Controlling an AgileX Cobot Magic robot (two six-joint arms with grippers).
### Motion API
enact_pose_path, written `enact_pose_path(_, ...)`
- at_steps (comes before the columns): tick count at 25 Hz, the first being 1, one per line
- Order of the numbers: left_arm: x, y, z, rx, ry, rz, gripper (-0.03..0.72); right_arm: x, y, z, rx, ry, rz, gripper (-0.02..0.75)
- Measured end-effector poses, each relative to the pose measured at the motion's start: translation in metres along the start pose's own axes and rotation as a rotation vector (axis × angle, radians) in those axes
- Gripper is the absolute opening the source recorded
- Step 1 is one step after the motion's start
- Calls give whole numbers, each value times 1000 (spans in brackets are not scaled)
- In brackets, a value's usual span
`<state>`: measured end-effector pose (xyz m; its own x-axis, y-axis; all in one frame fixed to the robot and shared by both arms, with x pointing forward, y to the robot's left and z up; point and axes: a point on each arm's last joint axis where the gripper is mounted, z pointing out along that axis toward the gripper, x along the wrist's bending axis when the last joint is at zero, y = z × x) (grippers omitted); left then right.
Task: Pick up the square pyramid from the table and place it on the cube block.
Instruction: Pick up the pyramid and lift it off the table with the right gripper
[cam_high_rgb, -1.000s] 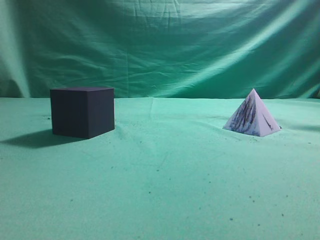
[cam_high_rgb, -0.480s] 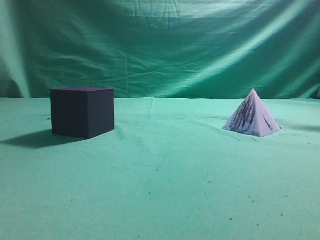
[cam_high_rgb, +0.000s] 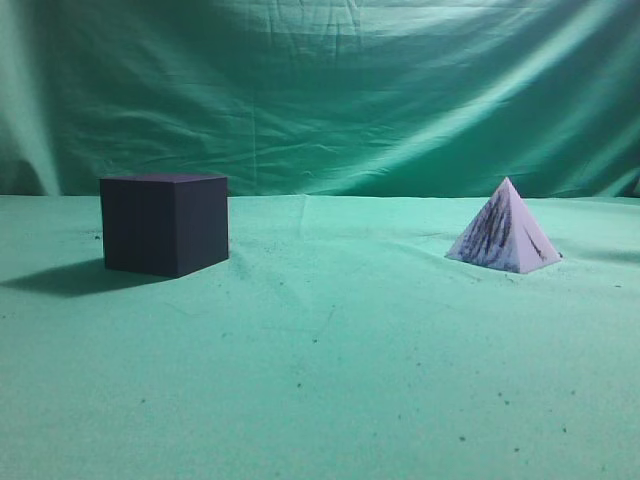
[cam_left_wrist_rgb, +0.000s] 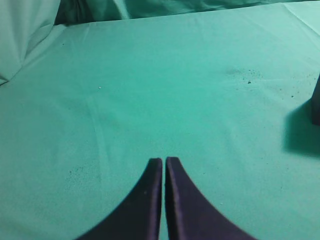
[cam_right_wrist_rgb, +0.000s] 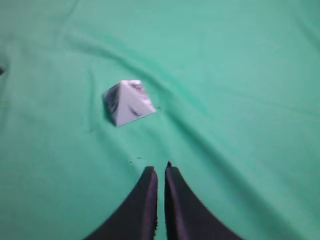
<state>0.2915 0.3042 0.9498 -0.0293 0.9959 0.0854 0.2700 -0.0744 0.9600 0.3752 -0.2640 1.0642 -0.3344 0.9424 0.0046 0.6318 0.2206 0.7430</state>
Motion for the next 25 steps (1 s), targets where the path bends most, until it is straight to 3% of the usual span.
enact_pose_path(3,0,0,0,0,0,0,0,16,20,22,94,115,-146,49)
enact_pose_path(8,0,0,0,0,0,0,0,36,45,71,227,187,-237,49)
enact_pose_path(14,0,0,0,0,0,0,0,40,71,126,362,189,-119,518)
enact_pose_path(17,0,0,0,0,0,0,0,42,78,151,414,189,-103,653)
enact_pose_path(25,0,0,0,0,0,0,0,38,72,207,544,141,-198,646)
